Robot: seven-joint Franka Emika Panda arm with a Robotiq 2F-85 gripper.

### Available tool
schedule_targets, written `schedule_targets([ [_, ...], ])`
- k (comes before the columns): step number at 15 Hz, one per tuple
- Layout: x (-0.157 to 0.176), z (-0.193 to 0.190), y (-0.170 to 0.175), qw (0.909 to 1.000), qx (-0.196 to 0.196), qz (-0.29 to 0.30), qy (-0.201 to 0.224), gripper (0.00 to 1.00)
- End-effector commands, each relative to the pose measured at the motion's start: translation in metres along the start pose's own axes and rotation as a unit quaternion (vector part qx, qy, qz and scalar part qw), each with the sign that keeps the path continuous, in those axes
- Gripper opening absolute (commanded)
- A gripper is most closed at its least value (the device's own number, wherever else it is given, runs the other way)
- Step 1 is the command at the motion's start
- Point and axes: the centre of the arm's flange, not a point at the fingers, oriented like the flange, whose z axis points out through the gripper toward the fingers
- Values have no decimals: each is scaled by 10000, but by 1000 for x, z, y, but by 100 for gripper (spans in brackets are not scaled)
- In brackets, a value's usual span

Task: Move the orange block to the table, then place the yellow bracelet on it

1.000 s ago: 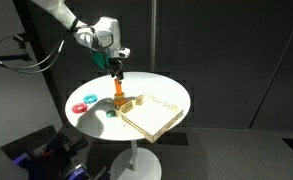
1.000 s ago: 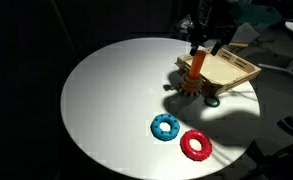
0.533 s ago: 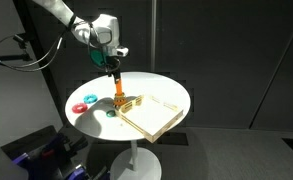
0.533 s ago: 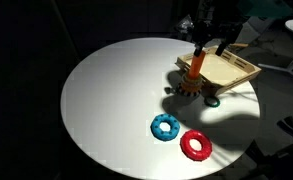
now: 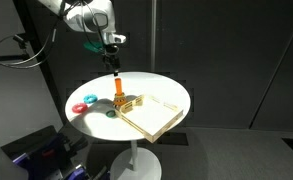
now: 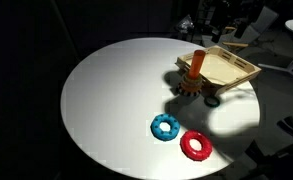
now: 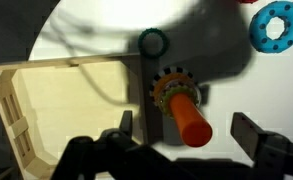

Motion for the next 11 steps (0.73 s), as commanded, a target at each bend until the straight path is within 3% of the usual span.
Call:
schedule_targets([
  [1, -11, -31, 11, 9997, -223, 46, 107, 100],
  [11, -9, -39, 16, 9997, -192, -12, 178, 100],
])
